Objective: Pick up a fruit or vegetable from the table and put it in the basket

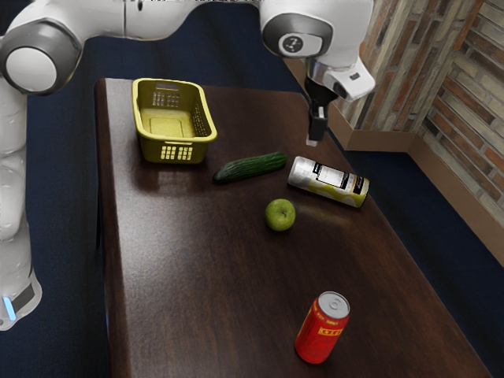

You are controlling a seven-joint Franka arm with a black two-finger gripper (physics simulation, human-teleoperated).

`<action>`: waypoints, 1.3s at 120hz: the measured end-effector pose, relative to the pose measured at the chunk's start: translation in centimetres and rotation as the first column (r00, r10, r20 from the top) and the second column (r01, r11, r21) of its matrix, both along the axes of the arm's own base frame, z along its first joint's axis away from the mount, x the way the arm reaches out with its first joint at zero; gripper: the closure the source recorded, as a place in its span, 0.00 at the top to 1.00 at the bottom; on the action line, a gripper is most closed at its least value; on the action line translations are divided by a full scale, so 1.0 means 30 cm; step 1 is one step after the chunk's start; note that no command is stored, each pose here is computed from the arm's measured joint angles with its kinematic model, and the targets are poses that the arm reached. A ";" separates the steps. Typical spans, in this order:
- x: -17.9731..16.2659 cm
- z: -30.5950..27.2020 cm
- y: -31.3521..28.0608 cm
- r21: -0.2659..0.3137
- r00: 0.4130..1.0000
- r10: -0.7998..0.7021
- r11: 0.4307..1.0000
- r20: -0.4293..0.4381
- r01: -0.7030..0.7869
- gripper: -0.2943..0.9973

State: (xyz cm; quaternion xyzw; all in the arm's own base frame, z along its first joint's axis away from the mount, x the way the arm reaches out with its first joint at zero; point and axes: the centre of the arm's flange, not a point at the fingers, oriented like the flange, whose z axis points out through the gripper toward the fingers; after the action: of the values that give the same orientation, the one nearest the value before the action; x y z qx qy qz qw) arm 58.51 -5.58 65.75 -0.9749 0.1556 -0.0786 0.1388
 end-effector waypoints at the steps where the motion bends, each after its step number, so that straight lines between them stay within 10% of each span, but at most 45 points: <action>1: 0.001 -0.002 -0.002 0.000 1.000 -0.002 1.000 -0.001 0.002 0.77; 46: 0.071 -0.130 0.008 -0.032 0.998 -0.010 0.999 -0.068 0.008 0.77; 88: 0.139 -0.400 0.127 -0.257 0.972 0.097 0.954 -0.216 -0.153 0.77; 156: 0.100 -0.609 0.104 -0.289 0.932 0.162 0.921 -0.324 -0.260 0.77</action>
State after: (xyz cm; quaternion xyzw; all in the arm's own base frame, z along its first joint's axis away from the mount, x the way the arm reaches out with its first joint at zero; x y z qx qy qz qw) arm 61.51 -2.47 47.48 -0.9961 0.0521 0.0580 -0.0416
